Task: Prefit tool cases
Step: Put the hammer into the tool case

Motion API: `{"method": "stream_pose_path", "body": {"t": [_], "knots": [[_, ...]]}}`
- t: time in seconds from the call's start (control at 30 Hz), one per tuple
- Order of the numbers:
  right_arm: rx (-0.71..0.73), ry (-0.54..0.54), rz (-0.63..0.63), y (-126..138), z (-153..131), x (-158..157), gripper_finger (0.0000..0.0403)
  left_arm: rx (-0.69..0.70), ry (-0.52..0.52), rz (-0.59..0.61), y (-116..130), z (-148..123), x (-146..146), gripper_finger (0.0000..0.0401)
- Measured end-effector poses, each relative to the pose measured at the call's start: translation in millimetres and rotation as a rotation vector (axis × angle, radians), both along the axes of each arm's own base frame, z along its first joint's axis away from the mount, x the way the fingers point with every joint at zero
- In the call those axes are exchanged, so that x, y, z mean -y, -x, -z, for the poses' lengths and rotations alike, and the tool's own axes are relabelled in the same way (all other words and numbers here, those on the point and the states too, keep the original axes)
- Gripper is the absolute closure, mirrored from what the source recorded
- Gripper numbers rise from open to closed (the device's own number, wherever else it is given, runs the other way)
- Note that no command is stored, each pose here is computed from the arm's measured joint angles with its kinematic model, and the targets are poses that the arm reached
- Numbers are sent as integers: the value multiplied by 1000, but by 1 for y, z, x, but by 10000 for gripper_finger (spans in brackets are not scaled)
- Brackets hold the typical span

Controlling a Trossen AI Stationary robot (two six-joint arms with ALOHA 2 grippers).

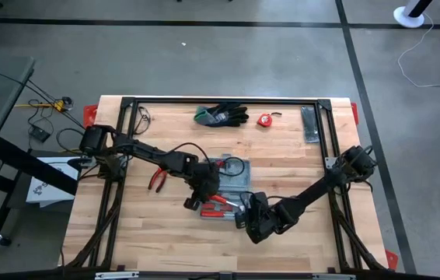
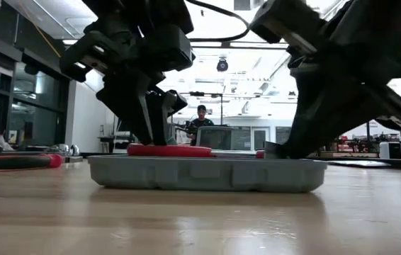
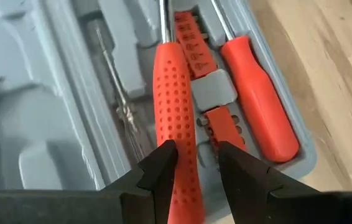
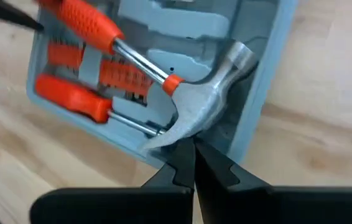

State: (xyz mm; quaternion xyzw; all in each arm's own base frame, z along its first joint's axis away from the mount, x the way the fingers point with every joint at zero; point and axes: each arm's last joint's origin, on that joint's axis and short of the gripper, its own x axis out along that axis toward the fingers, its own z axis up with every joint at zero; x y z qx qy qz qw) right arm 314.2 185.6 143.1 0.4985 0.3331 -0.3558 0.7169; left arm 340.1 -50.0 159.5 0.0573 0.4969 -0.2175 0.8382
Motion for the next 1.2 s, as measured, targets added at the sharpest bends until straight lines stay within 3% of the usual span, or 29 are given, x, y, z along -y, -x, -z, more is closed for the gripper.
{"method": "stream_pose_path", "body": {"t": [0.17,0.43,0.7,0.83,1.2], "knots": [[26,43,46,-5,-1,9,403,-6,2,-6,0,1,0,287],[126,164,223,-13,-3,29,403,-14,25,-35,0,1,1,287],[71,132,162,-14,-2,32,403,-23,39,-74,0,1,0,287],[34,96,115,-14,-1,31,403,-39,126,-12,1,0,2,287],[69,84,121,-2,-5,11,403,-5,133,-44,2,-13,-12,287]]}}
